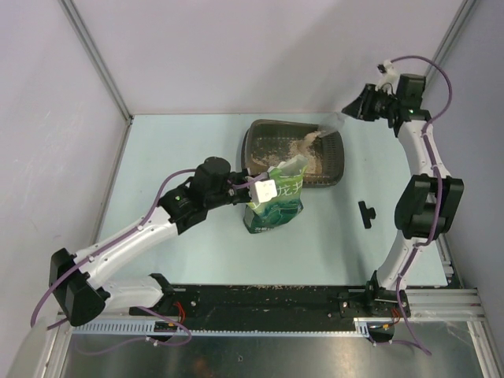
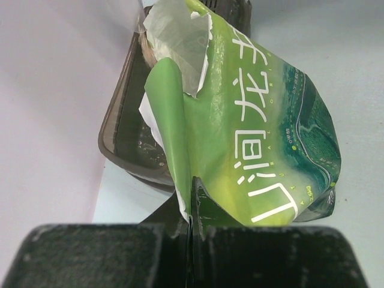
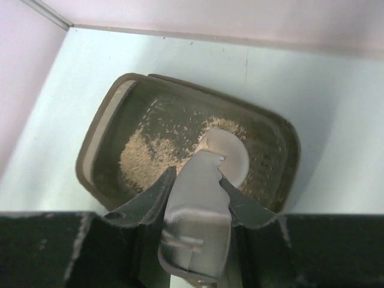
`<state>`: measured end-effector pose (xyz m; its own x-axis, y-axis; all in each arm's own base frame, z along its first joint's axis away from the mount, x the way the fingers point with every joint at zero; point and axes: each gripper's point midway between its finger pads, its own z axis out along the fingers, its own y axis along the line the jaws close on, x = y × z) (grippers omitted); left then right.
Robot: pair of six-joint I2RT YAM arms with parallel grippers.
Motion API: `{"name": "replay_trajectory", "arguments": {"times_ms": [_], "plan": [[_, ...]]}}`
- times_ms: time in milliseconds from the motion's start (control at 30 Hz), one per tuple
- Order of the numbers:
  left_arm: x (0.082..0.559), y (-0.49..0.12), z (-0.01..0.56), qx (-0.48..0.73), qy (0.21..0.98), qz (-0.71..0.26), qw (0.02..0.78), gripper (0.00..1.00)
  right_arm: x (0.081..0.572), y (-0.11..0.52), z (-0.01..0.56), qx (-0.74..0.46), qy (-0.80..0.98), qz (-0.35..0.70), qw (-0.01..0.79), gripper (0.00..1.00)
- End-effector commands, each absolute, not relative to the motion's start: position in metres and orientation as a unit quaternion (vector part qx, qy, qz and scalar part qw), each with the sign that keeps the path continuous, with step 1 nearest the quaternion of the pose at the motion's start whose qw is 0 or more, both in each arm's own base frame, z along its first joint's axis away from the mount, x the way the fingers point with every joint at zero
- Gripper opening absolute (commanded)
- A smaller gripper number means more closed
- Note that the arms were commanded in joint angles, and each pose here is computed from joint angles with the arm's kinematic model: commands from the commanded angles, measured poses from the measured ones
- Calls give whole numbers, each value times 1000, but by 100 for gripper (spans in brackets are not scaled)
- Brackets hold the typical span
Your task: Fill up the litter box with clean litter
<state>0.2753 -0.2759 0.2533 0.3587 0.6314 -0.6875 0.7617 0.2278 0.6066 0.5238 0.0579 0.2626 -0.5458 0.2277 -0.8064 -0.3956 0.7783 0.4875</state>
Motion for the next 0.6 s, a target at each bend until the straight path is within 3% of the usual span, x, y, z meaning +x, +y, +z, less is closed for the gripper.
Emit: {"name": "replay_trajectory", "arguments": {"times_ms": [0,267,567], "plan": [[285,-269,269,606,557,-37,566,0,539,72,291,-158,803,225,528,0],[296,-269,300,585,564,-26,582,0,510,75,321,-205,798,179,537,0],[275,-271,318,556,567,-89,601,0,367,144,439,-299,716,308,550,0]]}}
